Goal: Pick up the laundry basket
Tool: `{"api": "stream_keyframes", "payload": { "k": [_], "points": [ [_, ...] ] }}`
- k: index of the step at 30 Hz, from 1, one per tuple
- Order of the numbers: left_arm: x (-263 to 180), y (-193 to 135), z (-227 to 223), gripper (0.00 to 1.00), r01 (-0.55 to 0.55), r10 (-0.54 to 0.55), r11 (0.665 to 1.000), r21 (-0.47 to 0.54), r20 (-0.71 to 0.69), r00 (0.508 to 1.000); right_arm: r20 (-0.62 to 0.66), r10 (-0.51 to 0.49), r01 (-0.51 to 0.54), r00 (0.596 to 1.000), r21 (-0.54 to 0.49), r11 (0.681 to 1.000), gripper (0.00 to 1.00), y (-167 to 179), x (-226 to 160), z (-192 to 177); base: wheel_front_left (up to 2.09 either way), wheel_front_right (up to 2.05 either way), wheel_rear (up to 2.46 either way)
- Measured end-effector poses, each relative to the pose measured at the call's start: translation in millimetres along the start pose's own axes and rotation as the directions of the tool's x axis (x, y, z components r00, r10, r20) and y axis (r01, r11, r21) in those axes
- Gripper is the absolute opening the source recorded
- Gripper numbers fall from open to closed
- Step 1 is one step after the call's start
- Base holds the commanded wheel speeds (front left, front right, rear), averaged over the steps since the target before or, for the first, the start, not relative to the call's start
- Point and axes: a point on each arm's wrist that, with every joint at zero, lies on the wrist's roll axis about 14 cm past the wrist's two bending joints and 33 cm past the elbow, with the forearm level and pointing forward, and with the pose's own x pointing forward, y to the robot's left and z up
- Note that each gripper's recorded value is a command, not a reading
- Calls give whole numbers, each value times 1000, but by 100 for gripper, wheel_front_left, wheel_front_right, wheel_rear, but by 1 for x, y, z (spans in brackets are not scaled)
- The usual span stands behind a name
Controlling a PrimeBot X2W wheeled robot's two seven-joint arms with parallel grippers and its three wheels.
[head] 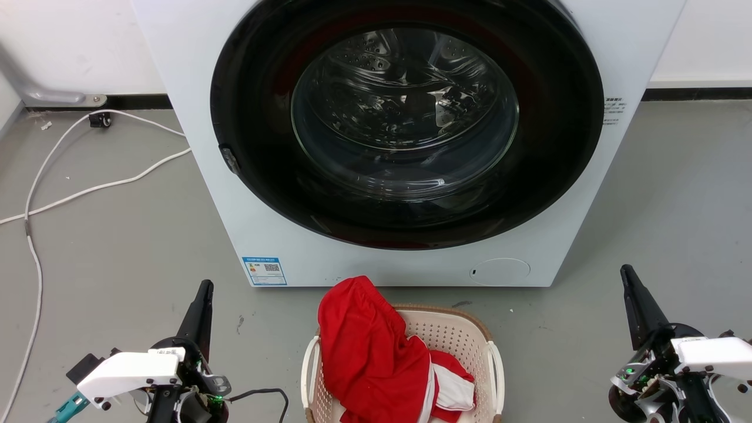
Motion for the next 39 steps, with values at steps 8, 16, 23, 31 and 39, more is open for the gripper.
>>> {"api": "stream_keyframes", "payload": {
  "k": [8,16,23,31,39],
  "points": [
    [0,0,0,0,0,0,1000,0,1,1000,0,0,0,1000,-2,1000,0,0,0,0,0,0,0],
    [0,0,0,0,0,0,1000,-1,-1,1000,1,0,0,1000,-1,1000,0,0,0,0,0,0,0],
    [0,0,0,0,0,0,1000,-1,0,1000,1,0,0,1000,-2,1000,0,0,0,0,0,0,0],
    [0,0,0,0,0,0,1000,-2,0,1000,1,0,0,1000,-2,1000,0,0,0,0,0,0,0],
    [0,0,0,0,0,0,1000,-1,-2,1000,2,0,0,1000,-2,1000,0,0,0,0,0,0,0]
  ]
}}
